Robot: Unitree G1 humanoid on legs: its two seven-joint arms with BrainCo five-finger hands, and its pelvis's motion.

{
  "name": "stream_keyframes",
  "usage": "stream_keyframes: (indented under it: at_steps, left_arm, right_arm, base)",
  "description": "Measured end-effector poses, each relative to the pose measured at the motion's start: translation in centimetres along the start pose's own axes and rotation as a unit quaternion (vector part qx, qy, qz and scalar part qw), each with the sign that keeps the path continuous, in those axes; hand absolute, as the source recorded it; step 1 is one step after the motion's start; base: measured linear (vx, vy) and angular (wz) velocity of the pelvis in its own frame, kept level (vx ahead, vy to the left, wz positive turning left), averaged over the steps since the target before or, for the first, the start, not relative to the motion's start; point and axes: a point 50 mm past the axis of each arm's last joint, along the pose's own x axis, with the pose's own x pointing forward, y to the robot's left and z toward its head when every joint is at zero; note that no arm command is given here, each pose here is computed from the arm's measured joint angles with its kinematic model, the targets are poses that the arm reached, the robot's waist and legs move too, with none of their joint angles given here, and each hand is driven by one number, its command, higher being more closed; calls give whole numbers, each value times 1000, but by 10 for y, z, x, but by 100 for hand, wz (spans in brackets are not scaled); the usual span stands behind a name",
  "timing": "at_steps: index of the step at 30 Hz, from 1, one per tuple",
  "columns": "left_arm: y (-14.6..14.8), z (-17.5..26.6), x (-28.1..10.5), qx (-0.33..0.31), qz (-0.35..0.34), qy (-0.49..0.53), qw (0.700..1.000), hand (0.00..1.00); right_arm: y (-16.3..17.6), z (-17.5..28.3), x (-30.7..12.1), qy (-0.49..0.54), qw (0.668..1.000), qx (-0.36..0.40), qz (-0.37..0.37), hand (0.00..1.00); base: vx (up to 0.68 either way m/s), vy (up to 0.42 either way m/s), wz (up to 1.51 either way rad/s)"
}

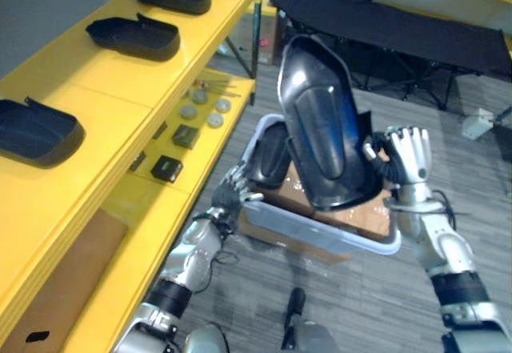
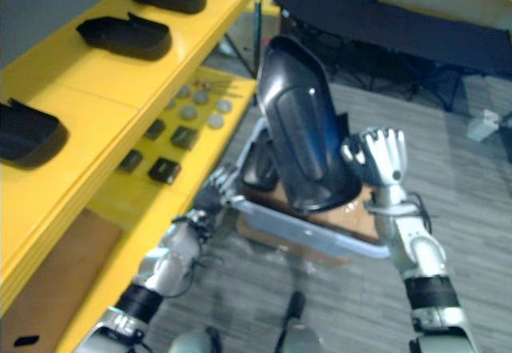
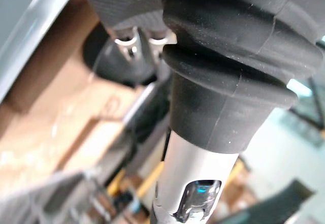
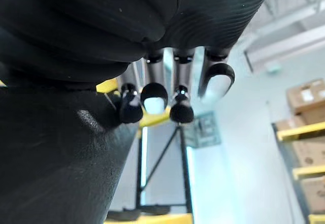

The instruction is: Walk over and take plastic housings, then place them on the shelf

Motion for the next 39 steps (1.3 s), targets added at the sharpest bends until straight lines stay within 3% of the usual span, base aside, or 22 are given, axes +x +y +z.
stream_keyframes:
  at_steps: [19,39]
  left_arm:
    - [7,-18,1,-23,18,45,999,0]
    - [-3,-21,1,-72,-24,49,996,0]
  right_arm:
    - [24,29,-25,-68,993,44,88,100]
    - [51,40,-48,-30,988,63,141,100]
  base:
    - [-35,11,1]
    - [-29,16,2]
